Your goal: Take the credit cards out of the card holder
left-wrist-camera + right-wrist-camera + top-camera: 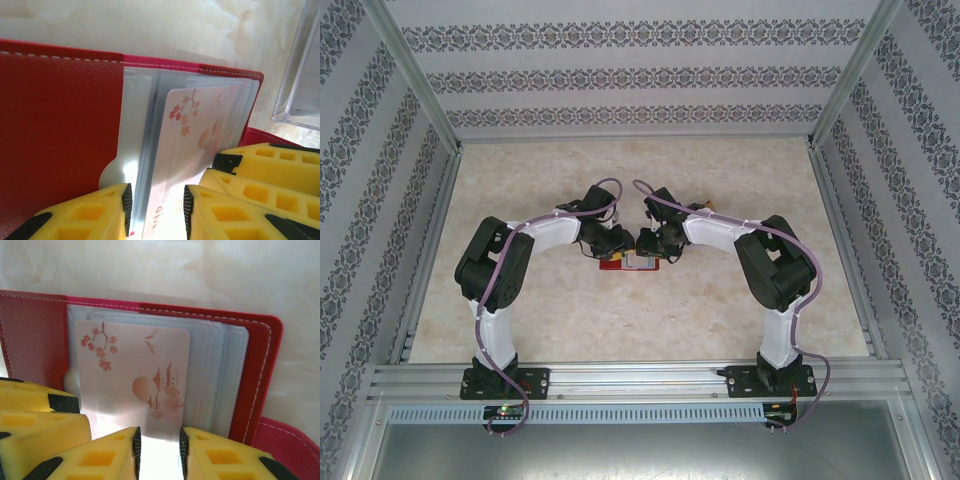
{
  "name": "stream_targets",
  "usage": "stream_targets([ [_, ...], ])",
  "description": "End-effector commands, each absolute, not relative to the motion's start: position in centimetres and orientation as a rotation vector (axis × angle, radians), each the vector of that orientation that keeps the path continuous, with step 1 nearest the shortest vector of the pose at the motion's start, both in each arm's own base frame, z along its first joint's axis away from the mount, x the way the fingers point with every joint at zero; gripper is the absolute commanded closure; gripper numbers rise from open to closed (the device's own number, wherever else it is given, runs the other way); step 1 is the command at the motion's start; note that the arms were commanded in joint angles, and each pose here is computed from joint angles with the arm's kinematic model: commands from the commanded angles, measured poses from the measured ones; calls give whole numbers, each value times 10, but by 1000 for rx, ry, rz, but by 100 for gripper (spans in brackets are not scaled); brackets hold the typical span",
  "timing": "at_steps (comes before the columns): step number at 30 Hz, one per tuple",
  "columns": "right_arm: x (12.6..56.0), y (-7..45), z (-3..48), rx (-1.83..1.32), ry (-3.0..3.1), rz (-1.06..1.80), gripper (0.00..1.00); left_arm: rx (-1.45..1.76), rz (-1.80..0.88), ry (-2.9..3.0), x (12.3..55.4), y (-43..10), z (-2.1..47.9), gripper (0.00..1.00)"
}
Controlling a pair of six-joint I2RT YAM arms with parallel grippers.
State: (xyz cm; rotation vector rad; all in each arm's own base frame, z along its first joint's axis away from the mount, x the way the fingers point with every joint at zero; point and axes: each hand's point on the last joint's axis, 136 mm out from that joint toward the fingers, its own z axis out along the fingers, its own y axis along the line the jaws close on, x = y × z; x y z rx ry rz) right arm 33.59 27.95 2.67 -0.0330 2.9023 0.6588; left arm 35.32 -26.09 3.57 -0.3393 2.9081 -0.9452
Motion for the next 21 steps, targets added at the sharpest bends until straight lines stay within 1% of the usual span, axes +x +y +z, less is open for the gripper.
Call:
stream_targets([
  [1, 331, 286, 20, -75, 2935, 695, 70, -354, -945, 2933, 355, -259, 28, 64],
  [4, 330, 287, 19, -77, 2938, 716, 70, -363, -955, 2938, 354, -258, 25, 63],
  [8, 329, 288, 17, -79, 2943, 720, 70, -379, -1107, 2894, 356, -267, 29, 64],
  [12, 328, 285, 15, -75, 2954, 706, 71, -363, -1204, 2852, 358, -273, 34, 67],
  [14, 328, 285, 14, -73, 2957, 703, 71, -353, -1230, 2845, 358, -276, 36, 70],
  [17, 327, 286, 16, -66, 2957, 717, 71, -350, -1239, 2843, 357, -275, 37, 79],
  [21, 330, 286, 19, -59, 2948, 713, 72, -355, -1235, 2837, 358, -272, 37, 87],
])
